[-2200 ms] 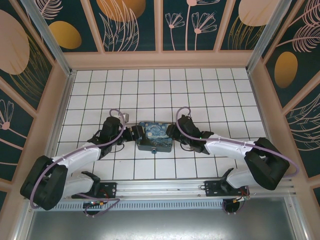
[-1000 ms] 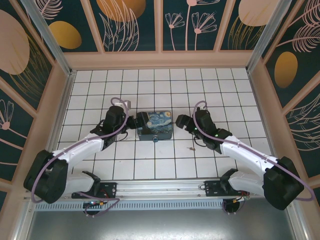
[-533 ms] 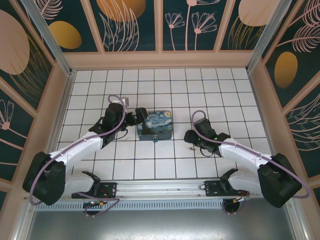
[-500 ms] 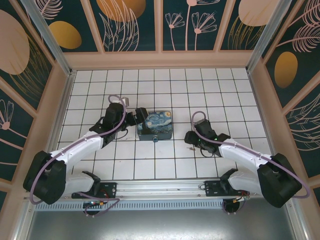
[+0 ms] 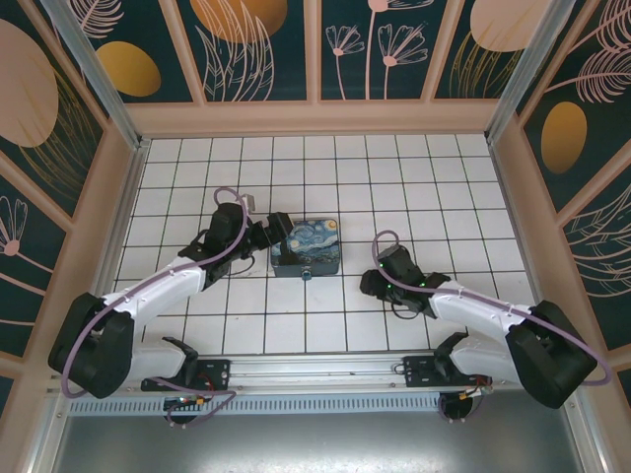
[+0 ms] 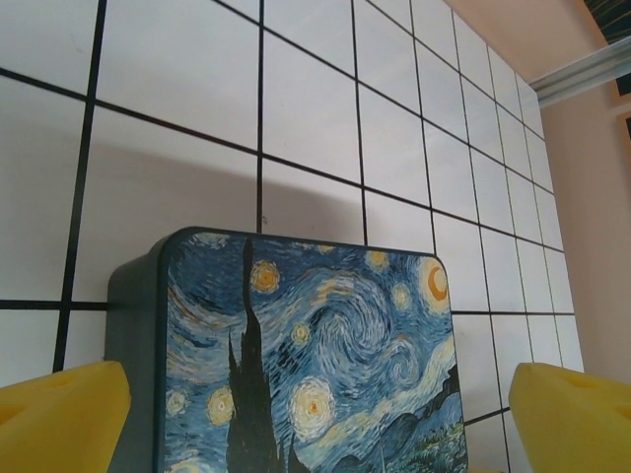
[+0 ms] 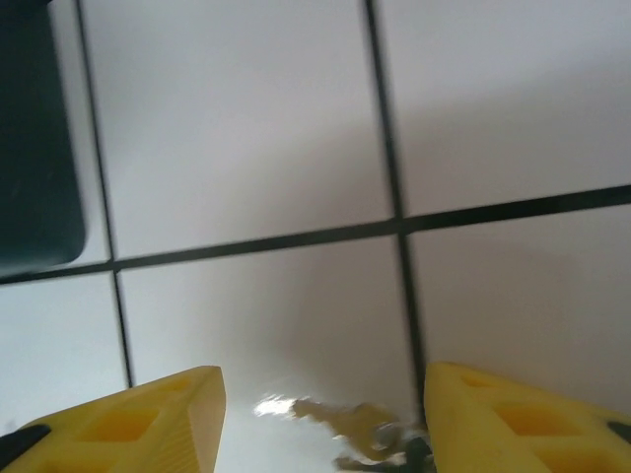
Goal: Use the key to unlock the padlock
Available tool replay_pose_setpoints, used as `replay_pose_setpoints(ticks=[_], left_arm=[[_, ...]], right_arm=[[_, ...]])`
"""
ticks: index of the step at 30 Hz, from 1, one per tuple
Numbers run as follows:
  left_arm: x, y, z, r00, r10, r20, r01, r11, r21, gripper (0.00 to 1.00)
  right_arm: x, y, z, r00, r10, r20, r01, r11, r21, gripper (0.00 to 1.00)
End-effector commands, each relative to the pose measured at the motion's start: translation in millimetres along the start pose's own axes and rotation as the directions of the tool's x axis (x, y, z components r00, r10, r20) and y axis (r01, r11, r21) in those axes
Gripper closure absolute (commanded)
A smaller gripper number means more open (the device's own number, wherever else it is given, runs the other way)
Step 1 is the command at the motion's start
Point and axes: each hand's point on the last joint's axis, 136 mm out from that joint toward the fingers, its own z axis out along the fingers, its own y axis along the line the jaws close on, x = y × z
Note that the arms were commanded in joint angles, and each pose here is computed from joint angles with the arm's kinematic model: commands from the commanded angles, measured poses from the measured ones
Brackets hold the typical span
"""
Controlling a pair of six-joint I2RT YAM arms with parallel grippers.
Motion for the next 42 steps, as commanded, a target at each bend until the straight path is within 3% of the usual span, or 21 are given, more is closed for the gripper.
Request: replay_pose_setpoints(ticks=[1,8,14,25,42], left_arm=[[-7,-17,2,1.0,-0.01,0.005,0.01,0.998,0.057,0.02],[-6,-18,6,1.0,-0.015,-0.001,0.015,0.997,0.071,0.02],[-5,-22,7,1.0,-0.019,-0.009,0.02,0.995,0.094,0.01],[-6,-31,6,1.0,-0.019,-0.018,0.022,0.992,0.128,0.01],[-6,-34,8,1.0,-0.003,-0.025,0.007,0.991,0.137,0.02]], right_arm=[[11,15,2,0.999,0.008,-0.033,-0.009,0.999,-0.038,0.46],[25,39,-4,0.997,-0.028,-0.069,0.025,0.998,-0.053,0.49],[7,23,-11,0.999,-0.053,0.01,0.052,0.994,0.101,0.47],[25,7,1,0.984,-0.163,-0.066,0.175,0.946,0.275,0.5],[46,-2,-2,0.979,-0.177,-0.097,0.2,0.925,0.323,0.58]])
